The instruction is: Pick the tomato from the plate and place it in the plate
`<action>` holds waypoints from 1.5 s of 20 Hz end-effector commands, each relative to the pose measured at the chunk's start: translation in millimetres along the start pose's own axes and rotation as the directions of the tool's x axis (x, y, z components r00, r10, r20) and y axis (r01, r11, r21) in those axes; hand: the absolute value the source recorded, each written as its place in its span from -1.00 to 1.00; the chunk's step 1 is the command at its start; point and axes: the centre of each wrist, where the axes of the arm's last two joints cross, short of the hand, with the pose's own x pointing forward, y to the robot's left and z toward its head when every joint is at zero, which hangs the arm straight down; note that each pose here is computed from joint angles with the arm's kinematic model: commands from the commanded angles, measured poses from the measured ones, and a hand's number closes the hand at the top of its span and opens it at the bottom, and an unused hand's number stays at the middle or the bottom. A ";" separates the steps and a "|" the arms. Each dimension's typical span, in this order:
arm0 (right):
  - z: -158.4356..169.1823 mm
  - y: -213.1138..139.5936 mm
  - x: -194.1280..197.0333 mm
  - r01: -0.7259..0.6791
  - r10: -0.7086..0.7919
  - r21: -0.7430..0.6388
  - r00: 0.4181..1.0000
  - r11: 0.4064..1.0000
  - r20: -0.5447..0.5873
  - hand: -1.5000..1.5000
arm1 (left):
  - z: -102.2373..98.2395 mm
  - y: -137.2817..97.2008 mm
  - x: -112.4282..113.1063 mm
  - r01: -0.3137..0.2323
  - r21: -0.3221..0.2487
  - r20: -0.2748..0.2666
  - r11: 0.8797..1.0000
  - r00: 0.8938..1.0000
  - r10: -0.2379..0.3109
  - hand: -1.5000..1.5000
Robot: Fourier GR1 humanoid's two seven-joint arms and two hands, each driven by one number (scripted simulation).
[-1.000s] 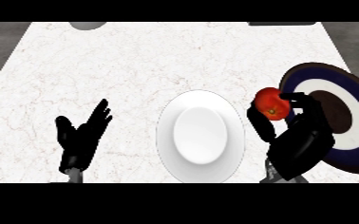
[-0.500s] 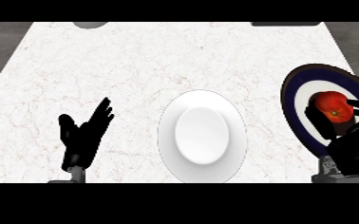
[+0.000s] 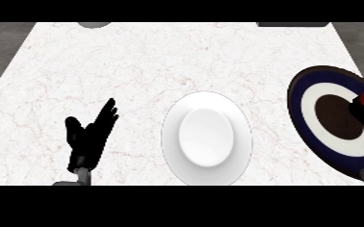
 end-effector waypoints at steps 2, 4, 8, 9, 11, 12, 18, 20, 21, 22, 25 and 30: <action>-16.2 3.0 -23.9 -0.158 0.182 0.159 0.971 0.974 -0.153 -1.00 | -3.6 -7.2 -8.1 -0.005 -0.017 -0.038 1.000 0.999 0.004 0.00; -23.3 9.5 -12.2 -0.142 0.185 0.236 0.967 0.961 -0.173 -1.00 | -3.3 -6.0 -5.7 0.007 -0.020 -0.021 1.000 1.000 -0.007 0.00; -8.8 13.4 -18.1 -0.068 0.116 0.289 0.982 0.955 -0.151 -1.00 | 5.4 -3.6 -18.8 -0.018 -0.021 -0.042 1.000 0.999 0.017 0.00; -24.6 17.3 -2.1 -0.027 0.071 0.298 0.988 0.954 -0.137 -1.00 | -10.5 0.0 6.7 -0.013 -0.037 -0.017 0.999 1.000 0.012 0.00; -14.3 19.7 1.3 0.048 -0.016 0.272 0.993 0.961 -0.117 -1.00 | -7.7 3.7 -4.7 -0.022 -0.013 -0.030 1.000 0.999 0.021 0.00; -10.4 22.1 2.0 0.081 -0.052 0.265 0.992 0.961 -0.114 -1.00 | 0.6 -4.7 -5.5 -0.009 -0.019 -0.019 1.000 1.000 0.009 0.00; -39.0 6.7 17.2 0.297 -0.283 0.106 0.951 0.949 -0.125 -1.00 | 5.1 10.4 -1.8 -0.037 0.003 -0.028 0.999 0.999 0.037 0.00; -30.3 1.5 4.2 0.345 -0.327 0.102 0.931 0.933 -0.162 -1.00 | -0.3 7.1 -14.2 -0.022 0.028 -0.026 0.999 0.999 0.023 0.00; -31.0 -4.3 -5.0 0.362 -0.347 0.084 0.926 0.928 -0.152 -1.00 | 10.2 13.2 -7.0 -0.014 0.015 -0.032 1.000 0.999 0.015 0.00; -46.9 -17.7 -14.7 0.384 -0.365 0.097 0.916 0.918 -0.170 -1.00 | 4.0 9.8 -3.3 -0.019 0.018 -0.035 1.000 0.999 0.019 0.00; -35.3 -36.0 -44.5 0.483 -0.453 0.131 0.868 0.866 -0.205 -1.00 | 8.9 20.5 -19.3 -0.021 0.046 -0.060 0.999 0.998 0.024 0.00; -11.5 -75.3 -107.0 0.573 -0.532 0.242 0.819 0.783 -0.217 -1.00 | 11.9 12.9 -8.7 -0.027 0.042 -0.033 0.999 0.999 0.028 0.00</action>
